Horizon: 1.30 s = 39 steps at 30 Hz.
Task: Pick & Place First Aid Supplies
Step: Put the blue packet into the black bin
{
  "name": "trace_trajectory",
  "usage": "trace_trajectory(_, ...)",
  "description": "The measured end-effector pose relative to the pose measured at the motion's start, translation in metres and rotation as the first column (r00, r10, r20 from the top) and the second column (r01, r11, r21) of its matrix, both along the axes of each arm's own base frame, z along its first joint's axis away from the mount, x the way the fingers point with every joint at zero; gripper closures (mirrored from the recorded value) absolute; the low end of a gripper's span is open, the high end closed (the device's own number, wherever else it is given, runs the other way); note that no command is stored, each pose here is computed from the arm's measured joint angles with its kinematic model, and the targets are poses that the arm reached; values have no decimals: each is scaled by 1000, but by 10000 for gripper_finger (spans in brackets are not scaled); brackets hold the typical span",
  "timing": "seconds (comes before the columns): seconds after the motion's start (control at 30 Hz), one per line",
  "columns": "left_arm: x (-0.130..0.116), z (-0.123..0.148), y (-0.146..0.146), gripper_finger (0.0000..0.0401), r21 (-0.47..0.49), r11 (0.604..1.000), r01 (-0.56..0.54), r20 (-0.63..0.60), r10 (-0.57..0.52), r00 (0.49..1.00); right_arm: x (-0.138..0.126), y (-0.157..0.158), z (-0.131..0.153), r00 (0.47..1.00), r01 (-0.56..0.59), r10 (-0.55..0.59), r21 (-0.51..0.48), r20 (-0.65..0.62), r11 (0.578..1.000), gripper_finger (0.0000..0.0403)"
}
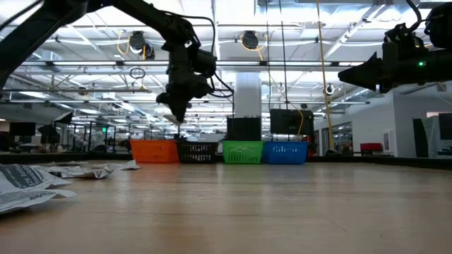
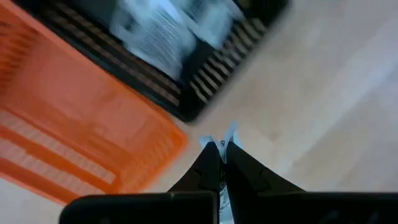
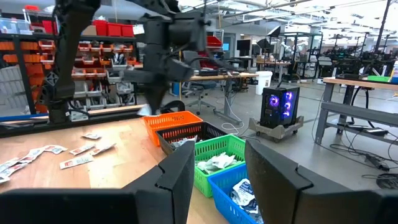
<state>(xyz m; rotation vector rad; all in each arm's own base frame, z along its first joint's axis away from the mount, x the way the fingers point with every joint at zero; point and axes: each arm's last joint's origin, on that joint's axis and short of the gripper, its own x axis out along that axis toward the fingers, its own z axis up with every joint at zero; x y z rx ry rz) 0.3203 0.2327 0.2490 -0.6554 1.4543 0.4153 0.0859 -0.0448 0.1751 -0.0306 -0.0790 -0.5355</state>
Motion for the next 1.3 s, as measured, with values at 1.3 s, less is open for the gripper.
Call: trace_trajectory(1.3, 48, -46, 50, 276, 85, 995, -48, -4, 48, 999, 0, 0, 0, 1000, 0, 0, 0, 0, 1000, 264)
